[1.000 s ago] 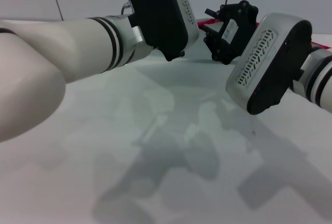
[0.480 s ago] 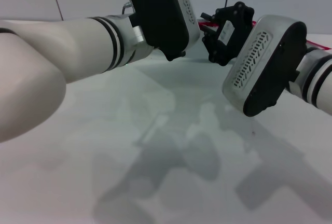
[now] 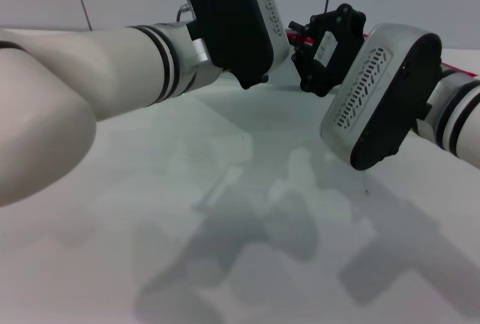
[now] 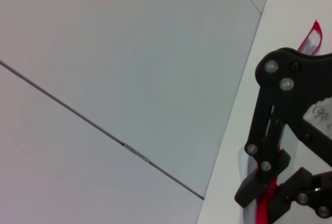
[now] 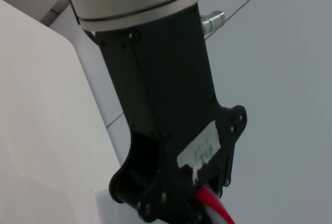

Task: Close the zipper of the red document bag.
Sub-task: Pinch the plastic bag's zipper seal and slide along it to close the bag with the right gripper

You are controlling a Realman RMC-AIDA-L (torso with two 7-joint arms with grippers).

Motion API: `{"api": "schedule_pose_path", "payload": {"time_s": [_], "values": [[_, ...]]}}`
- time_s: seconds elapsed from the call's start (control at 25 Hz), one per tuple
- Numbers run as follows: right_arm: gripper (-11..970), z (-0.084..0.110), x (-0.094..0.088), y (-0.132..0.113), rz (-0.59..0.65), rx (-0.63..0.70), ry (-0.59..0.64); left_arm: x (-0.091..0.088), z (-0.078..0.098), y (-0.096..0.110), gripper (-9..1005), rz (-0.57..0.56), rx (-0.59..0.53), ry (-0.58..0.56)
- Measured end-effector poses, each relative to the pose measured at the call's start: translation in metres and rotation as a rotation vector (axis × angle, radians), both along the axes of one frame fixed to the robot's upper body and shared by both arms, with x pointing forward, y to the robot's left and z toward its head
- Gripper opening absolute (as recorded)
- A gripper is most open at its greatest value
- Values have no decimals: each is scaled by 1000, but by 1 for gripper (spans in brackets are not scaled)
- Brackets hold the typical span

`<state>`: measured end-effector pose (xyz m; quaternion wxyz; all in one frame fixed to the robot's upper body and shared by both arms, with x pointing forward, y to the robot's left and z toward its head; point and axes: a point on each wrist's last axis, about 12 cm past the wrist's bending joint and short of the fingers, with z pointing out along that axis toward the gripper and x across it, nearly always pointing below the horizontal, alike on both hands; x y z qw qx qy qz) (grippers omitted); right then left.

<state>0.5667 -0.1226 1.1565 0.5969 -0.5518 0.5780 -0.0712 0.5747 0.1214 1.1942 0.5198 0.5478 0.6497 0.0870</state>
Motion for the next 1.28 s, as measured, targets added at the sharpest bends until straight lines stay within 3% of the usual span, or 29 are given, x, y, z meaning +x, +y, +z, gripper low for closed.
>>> {"api": "schedule_pose_path", "payload": {"time_s": [0.48, 1.28], "values": [[85, -5, 4, -9, -33, -4, 14, 0, -1, 3, 56, 7, -4, 0], [74, -8, 31, -71, -253, 30, 43, -17, 16, 26, 56, 59, -62, -54]]}}
